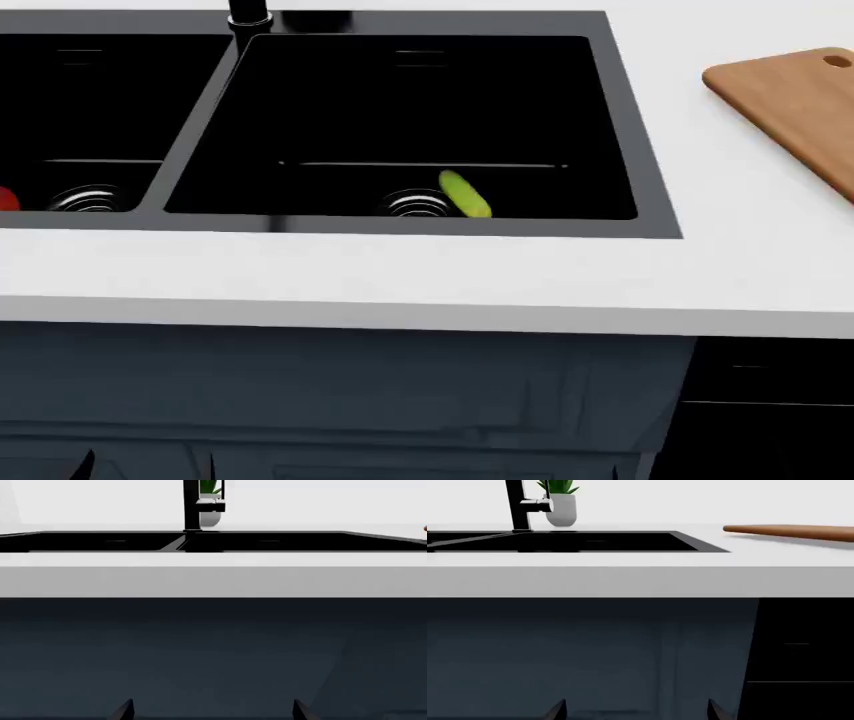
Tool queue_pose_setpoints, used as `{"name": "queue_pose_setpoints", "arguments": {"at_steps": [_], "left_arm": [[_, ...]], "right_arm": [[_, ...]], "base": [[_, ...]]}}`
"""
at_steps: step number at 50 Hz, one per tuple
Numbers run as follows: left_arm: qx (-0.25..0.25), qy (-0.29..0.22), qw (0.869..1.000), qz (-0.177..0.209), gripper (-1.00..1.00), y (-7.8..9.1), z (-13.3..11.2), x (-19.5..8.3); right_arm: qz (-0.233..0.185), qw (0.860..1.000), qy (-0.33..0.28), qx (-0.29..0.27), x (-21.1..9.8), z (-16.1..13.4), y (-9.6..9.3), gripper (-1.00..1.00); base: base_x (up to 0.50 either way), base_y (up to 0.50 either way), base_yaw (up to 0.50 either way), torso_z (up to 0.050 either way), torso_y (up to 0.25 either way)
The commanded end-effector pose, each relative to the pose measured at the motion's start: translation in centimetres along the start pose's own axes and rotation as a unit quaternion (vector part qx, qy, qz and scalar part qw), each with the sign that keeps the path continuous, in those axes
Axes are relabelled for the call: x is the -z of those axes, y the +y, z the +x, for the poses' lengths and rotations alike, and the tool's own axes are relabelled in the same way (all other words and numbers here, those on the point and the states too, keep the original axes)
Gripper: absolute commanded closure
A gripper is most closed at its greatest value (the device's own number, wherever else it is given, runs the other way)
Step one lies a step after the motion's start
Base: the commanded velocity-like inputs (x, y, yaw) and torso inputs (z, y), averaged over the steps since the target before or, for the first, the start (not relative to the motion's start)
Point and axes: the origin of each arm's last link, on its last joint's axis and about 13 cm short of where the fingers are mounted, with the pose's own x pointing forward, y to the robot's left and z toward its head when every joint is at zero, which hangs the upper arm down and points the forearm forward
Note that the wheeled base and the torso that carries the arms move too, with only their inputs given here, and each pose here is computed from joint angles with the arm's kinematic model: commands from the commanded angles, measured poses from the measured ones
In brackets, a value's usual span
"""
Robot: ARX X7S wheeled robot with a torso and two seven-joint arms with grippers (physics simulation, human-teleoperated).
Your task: Pick the vegetables from the sink and place them on the cutting board.
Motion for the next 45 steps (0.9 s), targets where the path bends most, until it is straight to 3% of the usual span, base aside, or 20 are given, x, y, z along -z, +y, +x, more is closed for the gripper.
{"name": "queue_pose_setpoints", "arguments": {"at_steps": [1,2,11,13,15,20,45], "left_arm": [[0.000,-0.002,1.000,0.027,-1.00,0.03,0.01,0.04],[0.001,0.001,1.000,0.001,-1.00,-0.02,0.00,0.00],[0.003,0.001,1.000,0.009,-1.00,-0.02,-0.08,-0.01],[0.004,0.002,1.000,0.027,-1.00,-0.04,-0.22,-0.19],[0.010,-0.013,1.000,0.004,-1.00,-0.13,-0.22,-0.17],[0.009,-0.015,1.000,0.004,-1.00,-0.01,-0.23,-0.13],[0.012,-0.018,1.000,0.005,-1.00,0.03,-0.35,-0.29]], "right_arm": [[0.000,1.000,0.000,0.000,-0.02,-0.05,0.05,-1.00],[0.008,1.000,-0.003,0.003,-0.07,-0.03,-0.02,-1.00],[0.009,1.000,-0.007,0.006,-0.10,0.00,-0.02,-1.00],[0.012,1.000,-0.007,0.007,-0.18,-0.05,-0.04,-1.00],[0.014,1.000,-0.007,0.008,-0.24,-0.09,-0.07,-1.00],[-0.004,1.000,-0.003,0.001,-0.31,-0.08,0.11,-1.00],[-0.016,1.000,-0.004,-0.004,-0.29,-0.03,0.30,-1.00]], "base": [[0.00,0.00,0.00,0.000,0.000],[0.00,0.00,0.00,0.000,0.000],[0.00,0.00,0.00,0.000,0.000],[0.00,0.00,0.00,0.000,0.000],[0.00,0.00,0.00,0.000,0.000],[0.00,0.00,0.00,0.000,0.000],[0.00,0.50,0.00,0.000,0.000]]}}
